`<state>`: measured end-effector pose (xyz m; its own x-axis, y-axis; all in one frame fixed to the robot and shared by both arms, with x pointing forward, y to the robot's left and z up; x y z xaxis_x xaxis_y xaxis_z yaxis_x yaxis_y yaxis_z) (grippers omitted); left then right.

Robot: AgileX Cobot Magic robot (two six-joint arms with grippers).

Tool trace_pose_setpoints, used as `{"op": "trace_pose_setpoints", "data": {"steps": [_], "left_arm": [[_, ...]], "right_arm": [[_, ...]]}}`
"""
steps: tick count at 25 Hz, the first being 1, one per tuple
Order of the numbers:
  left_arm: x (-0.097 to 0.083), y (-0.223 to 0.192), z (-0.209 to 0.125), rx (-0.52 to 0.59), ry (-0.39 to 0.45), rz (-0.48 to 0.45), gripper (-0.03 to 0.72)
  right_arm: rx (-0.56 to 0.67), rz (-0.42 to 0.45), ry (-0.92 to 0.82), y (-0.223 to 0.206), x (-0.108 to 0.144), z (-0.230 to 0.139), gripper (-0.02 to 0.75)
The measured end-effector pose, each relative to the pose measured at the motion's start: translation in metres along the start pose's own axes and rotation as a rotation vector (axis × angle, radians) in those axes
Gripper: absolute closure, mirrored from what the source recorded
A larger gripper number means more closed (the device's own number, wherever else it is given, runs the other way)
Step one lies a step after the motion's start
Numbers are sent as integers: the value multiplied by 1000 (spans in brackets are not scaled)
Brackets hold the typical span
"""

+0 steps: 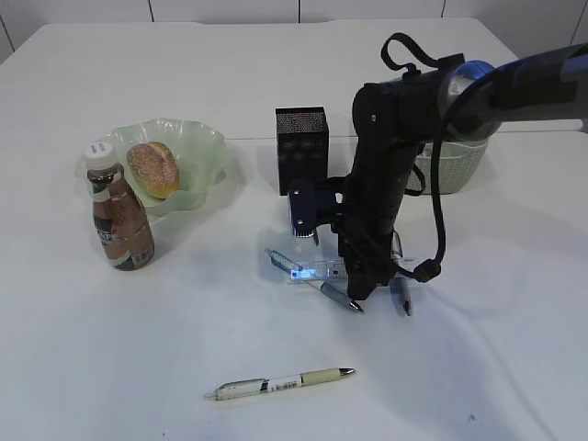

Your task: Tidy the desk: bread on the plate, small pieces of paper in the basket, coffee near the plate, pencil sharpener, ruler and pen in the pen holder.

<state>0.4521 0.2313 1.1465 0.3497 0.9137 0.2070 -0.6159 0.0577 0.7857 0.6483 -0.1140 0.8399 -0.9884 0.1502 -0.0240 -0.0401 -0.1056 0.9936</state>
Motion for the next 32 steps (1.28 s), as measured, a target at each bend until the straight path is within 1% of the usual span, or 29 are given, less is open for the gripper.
{"op": "trace_pose_setpoints", "data": {"steps": [11,12,19,21,22,25,26,27,32], "left_arm": [[0,0,0,0,0,0,348],[0,0,0,0,0,0,349],[0,0,0,0,0,0,351],[0,0,0,0,0,0,353],[0,0,0,0,0,0,353],[0,0,0,0,1,-2,356],[0,0,0,0,1,-2,356],[0,0,0,0,1,-2,357],[-1,0,0,0,1,-4,357]], "right_arm": [[0,0,0,0,0,0,156],[0,0,0,0,0,0,165],[-1,1,-1,0,0,0,318],[-1,1,-1,0,0,0,318],[-2,-1,-1,0,0,0,370],[-1,0,-1,-1,0,0,391],[-1,0,-1,-1,0,0,415],[-1,0,-1,-1,0,0,421],[-1,0,-1,-1,0,0,424]]}}
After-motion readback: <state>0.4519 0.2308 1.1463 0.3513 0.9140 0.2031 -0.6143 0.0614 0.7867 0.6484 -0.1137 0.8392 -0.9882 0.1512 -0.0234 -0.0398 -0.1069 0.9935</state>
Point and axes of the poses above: a point on each arm's last joint axis where the gripper is mounted, y pointing back along that axis away from the gripper, x along the wrist's bending axis when the last joint is at zero, z = x × y, the point moved 6 cm from there along -y, pointing out along that axis toward the gripper, and after that the axes turned 10 degrees about -y, right-handed, at the moved point
